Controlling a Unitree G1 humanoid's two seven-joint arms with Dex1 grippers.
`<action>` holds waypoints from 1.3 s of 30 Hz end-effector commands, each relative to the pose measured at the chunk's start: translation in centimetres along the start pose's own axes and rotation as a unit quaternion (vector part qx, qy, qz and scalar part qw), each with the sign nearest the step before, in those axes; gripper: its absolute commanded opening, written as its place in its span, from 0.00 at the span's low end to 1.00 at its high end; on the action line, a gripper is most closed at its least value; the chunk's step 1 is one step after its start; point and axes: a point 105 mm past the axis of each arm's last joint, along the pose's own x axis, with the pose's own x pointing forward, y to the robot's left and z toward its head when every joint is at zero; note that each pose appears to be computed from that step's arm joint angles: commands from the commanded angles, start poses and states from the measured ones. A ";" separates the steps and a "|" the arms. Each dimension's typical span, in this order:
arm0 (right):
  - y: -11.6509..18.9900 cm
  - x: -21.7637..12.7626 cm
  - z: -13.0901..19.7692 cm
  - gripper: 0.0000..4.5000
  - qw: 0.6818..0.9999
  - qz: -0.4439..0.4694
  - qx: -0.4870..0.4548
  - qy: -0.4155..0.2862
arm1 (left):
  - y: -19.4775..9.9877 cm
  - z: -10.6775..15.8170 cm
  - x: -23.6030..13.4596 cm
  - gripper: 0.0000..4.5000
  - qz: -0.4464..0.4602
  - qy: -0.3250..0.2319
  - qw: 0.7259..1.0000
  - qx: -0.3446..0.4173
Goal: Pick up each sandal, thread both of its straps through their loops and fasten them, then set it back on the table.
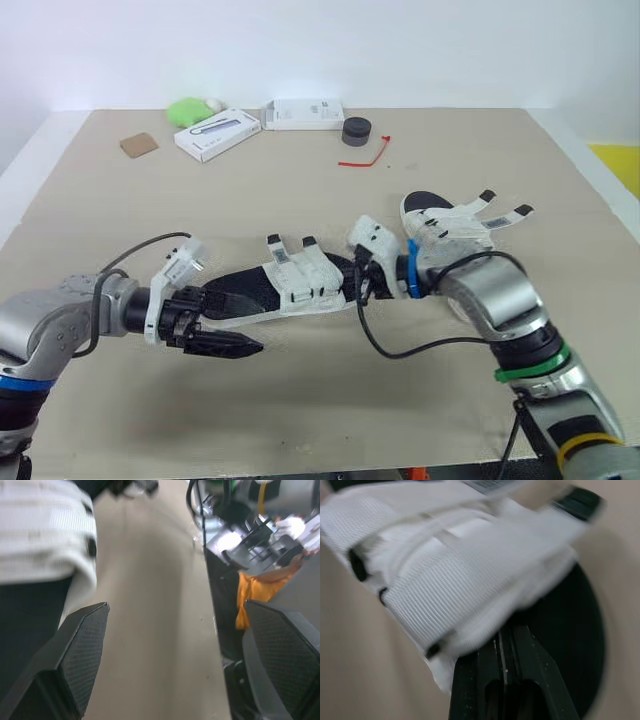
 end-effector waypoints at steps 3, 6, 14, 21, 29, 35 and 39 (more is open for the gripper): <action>0.1 -2.4 1.4 0.00 0.999 -0.014 -0.043 0.001 | -0.2 0.6 0.7 0.99 0.015 -0.012 0.998 0.057; 0.3 -4.9 0.9 0.00 0.998 -0.015 -0.054 0.002 | 1.0 0.7 1.5 0.99 0.054 -0.018 0.994 0.091; 3.9 -8.1 0.3 0.00 0.997 0.022 -0.071 -0.032 | 1.7 -0.3 2.9 0.99 0.069 -0.006 0.992 0.102; 5.3 -9.2 0.4 0.00 0.996 -0.002 -0.056 -0.069 | 3.8 -0.6 4.3 0.99 0.114 -0.003 0.986 0.122; 7.2 -12.2 1.1 0.00 0.982 -0.029 -0.022 -0.184 | 5.5 0.3 6.7 0.99 0.119 -0.031 0.983 0.139; 7.1 -13.2 1.9 0.00 0.970 -0.063 -0.011 -0.234 | 7.0 0.7 7.1 0.94 0.134 -0.039 0.978 0.157; 6.8 -13.2 1.9 0.00 0.969 -0.078 -0.002 -0.234 | 8.3 1.0 7.4 0.62 0.162 -0.054 0.970 0.175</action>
